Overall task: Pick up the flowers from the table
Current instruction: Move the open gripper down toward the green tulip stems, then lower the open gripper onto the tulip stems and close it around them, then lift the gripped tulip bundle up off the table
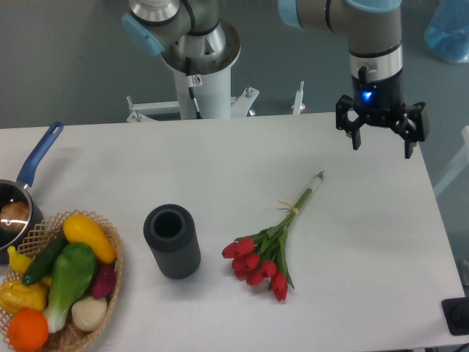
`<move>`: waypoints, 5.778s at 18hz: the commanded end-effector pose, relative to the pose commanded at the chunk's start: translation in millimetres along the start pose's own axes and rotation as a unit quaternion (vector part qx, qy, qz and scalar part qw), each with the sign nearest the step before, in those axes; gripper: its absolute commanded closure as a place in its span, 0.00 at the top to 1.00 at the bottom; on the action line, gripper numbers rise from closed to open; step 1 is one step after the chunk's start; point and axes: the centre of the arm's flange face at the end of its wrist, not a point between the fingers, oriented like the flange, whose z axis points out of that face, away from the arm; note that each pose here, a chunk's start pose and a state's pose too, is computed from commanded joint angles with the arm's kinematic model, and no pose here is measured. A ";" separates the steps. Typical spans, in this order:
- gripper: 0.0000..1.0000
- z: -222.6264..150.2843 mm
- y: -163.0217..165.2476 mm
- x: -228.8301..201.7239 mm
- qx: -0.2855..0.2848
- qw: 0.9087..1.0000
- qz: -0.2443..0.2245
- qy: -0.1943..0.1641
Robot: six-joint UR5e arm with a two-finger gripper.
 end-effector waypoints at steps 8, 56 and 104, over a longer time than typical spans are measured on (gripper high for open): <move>1.00 6.8 -5.7 -0.6 0.017 0.999 -0.033 -0.013; 1.00 228.1 -55.3 132.8 -0.005 0.976 -0.009 0.219; 0.17 137.8 -103.3 4.3 0.099 0.986 -0.080 0.108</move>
